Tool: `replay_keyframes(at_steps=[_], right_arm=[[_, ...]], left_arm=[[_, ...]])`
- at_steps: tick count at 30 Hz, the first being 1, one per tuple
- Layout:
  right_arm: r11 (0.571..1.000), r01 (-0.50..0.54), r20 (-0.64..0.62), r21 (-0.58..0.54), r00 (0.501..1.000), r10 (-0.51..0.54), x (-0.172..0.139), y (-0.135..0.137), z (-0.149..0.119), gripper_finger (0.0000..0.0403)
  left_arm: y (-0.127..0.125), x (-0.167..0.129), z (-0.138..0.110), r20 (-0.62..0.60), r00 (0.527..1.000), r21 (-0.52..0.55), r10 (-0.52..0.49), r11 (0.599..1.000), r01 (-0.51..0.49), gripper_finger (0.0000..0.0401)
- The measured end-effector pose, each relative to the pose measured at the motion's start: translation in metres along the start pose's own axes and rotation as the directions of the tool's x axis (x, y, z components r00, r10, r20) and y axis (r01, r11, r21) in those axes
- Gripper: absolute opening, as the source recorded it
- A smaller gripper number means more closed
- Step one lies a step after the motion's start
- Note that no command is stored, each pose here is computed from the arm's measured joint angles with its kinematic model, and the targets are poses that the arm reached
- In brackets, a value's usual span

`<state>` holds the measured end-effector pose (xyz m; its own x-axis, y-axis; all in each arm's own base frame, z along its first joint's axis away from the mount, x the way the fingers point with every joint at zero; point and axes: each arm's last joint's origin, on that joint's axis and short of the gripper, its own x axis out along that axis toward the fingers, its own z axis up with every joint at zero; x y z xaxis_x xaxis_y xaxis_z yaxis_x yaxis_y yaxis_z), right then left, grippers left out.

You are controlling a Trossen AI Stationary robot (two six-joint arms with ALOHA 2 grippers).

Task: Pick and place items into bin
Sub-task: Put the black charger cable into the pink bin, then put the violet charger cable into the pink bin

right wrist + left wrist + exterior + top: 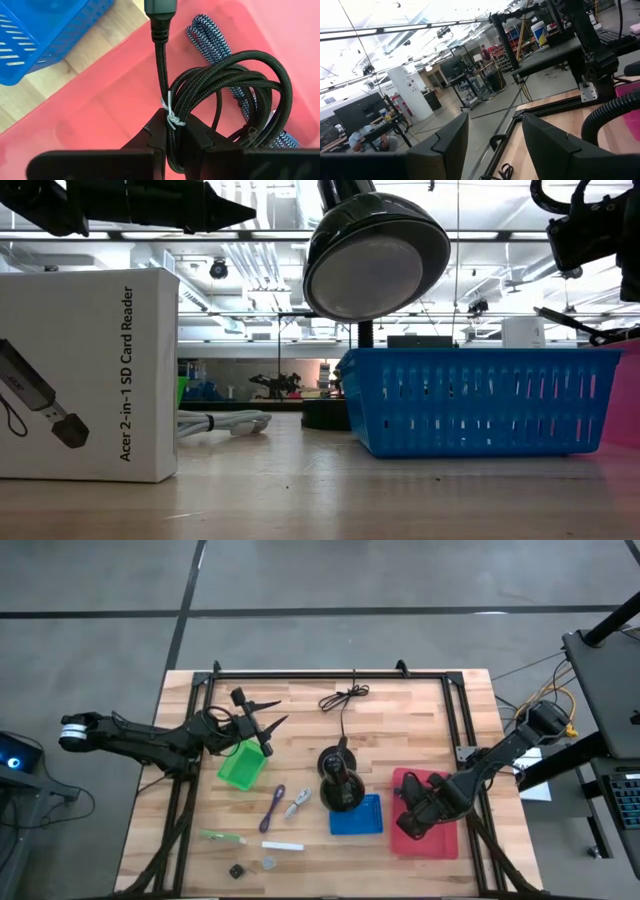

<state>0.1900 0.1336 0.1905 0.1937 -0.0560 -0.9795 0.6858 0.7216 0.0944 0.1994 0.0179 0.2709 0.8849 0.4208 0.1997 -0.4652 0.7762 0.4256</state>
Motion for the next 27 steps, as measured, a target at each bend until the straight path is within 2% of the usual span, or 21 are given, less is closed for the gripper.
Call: replay_keyframes(at_steps=[23, 27], right_arm=[[1.0, -0.014, -0.001, -0.008, 1.0, 0.014, -0.0012, 0.0005, 0.0002, 0.0089], [0.998, -0.017, -0.001, -0.058, 1.0, 0.017, -0.002, 0.0002, 0.0003, 0.0093]], left_arm=[[0.0, 0.0, -0.0001, -0.001, 1.0, -0.001, 0.0, 1.0, 0.0, 0.0172], [0.0, 0.0, -0.0001, -0.001, 1.0, -0.001, 0.0, 1.0, 0.0, 0.0172]])
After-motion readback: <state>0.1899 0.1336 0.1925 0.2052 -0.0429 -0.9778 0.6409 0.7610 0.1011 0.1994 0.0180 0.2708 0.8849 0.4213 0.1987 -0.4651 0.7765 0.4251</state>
